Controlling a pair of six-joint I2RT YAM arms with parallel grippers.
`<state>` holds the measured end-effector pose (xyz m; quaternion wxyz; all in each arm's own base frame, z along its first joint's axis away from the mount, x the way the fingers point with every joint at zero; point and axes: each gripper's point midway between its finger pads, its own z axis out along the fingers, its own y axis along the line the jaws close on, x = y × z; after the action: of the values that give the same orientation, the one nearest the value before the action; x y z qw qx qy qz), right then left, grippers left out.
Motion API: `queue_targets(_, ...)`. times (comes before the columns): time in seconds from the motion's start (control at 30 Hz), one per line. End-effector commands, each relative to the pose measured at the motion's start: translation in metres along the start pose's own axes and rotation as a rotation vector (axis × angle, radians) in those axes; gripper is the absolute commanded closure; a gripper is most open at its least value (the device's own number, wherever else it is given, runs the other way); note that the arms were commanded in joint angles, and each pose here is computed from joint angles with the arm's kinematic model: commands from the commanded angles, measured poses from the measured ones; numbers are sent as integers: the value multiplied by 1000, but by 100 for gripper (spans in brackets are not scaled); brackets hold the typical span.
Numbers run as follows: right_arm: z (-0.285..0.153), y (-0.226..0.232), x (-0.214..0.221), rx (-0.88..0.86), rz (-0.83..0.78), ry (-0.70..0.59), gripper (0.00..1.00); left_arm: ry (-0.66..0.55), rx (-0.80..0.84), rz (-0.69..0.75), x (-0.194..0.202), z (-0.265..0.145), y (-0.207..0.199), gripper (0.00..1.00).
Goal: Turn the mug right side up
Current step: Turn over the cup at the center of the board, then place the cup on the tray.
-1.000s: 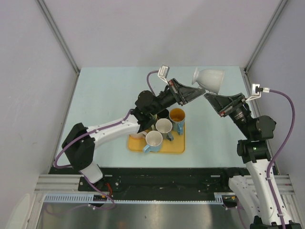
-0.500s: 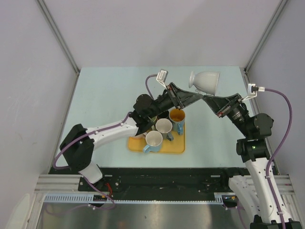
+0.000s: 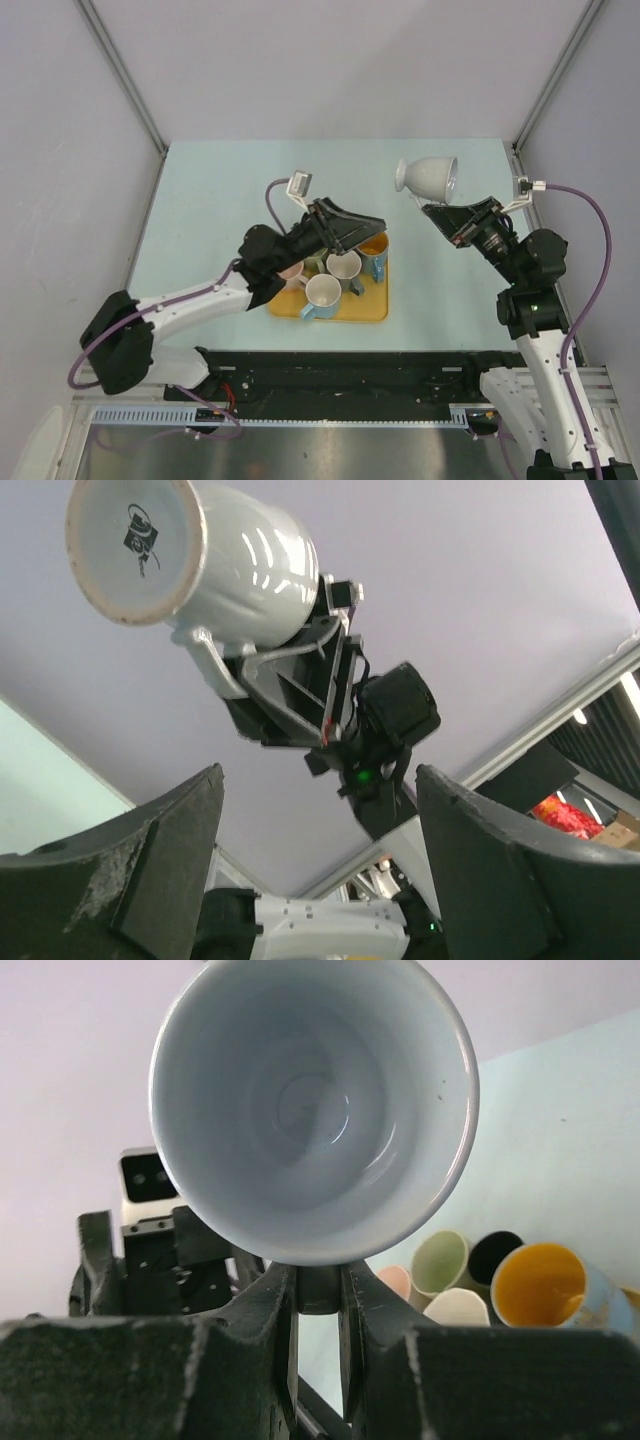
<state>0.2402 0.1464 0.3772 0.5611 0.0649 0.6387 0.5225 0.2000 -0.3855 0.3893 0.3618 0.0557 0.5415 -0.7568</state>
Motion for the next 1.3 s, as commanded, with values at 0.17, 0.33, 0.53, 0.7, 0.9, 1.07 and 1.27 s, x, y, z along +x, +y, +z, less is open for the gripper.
queue_targets(0.17,-22,20,-8,162,-225,89,100,-187,-38,227,-23,-91,-18,13)
queue_targets(0.33,-59,-19,35,380,-264,339,100,-246,-164,369,-33,-124,-7,13)
queue_targets(0.53,-105,-60,67,611,-282,517,100,-338,-288,473,-54,-152,-7,12)
queue_targets(0.7,-106,-72,79,668,-315,579,100,-360,-346,511,-61,-162,-4,13)
queue_targets(0.9,-91,-79,106,713,-436,655,100,-344,-397,527,-59,-171,5,13)
queue_targets(1.07,-76,-70,131,673,-474,702,100,-355,-425,540,-60,-180,7,12)
queue_targets(1.27,-65,-72,159,662,-483,755,100,-339,-440,541,-56,-182,12,12)
